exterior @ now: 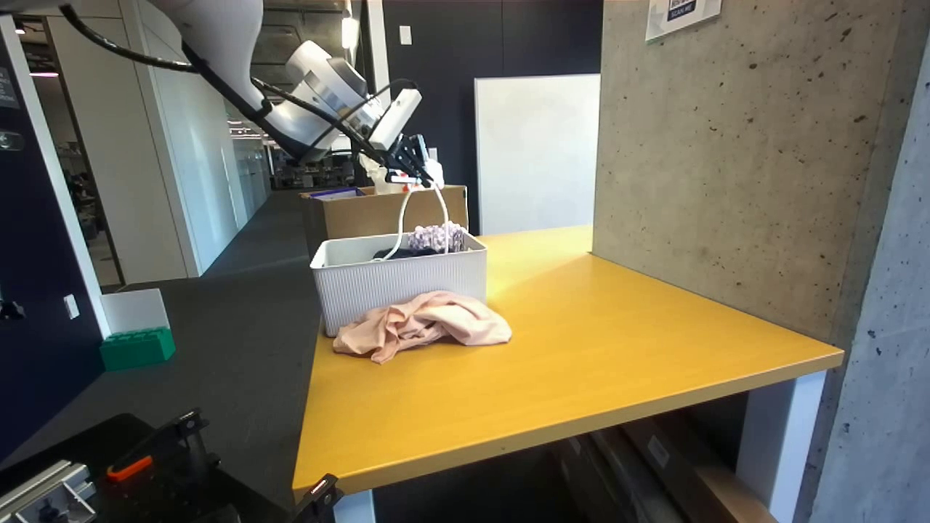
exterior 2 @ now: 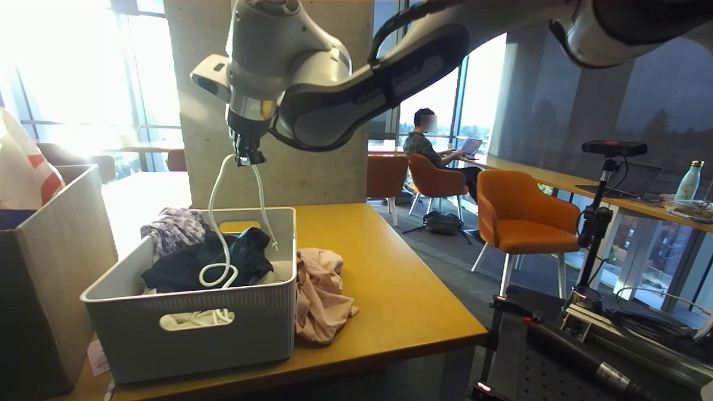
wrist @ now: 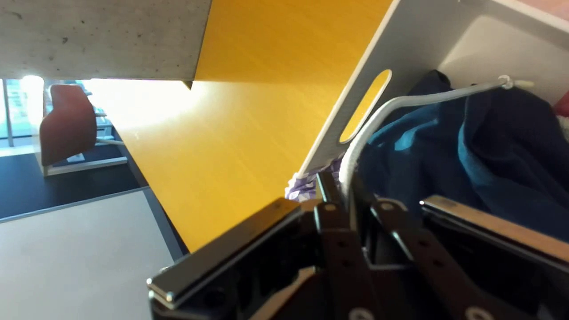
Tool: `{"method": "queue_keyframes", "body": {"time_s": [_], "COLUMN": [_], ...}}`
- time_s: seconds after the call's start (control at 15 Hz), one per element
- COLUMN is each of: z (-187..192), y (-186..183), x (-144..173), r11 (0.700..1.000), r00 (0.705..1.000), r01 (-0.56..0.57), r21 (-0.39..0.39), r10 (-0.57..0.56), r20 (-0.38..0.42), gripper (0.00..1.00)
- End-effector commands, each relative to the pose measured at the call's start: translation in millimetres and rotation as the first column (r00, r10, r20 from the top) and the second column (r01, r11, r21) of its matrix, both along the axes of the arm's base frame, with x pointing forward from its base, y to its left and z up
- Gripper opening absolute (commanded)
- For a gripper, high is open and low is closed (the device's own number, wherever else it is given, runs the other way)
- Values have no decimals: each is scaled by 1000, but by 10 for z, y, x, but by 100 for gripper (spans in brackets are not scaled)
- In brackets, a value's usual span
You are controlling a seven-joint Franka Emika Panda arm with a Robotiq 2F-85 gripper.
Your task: Place the string and pink clothing in the basket
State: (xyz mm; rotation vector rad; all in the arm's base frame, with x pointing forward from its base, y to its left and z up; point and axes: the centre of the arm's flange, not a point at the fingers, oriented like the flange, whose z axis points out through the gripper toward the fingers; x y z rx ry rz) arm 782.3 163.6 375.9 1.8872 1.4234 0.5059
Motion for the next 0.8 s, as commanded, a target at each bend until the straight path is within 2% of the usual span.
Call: {"method": "queue_keyframes", "body": {"time_s": [0.0,0.13,0.33,0.47,0.53,0.73], "z": [-37,18,1,8,28,-8], "y": [115,204,174,84,-6,-274], "x": [207,-16,-401,-676,-879,-1104], "r11": [1000,1000,996,989,985,970], "r00": [1000,1000,997,987,981,966], "r01": [-9,-5,73,144,172,240], "r21": [-16,-31,-57,-45,-21,25], "r10": [9,6,-75,-147,-173,-236], "r20": [-4,8,-34,-66,-90,-106], "gripper": [44,58,81,95,99,100]}}
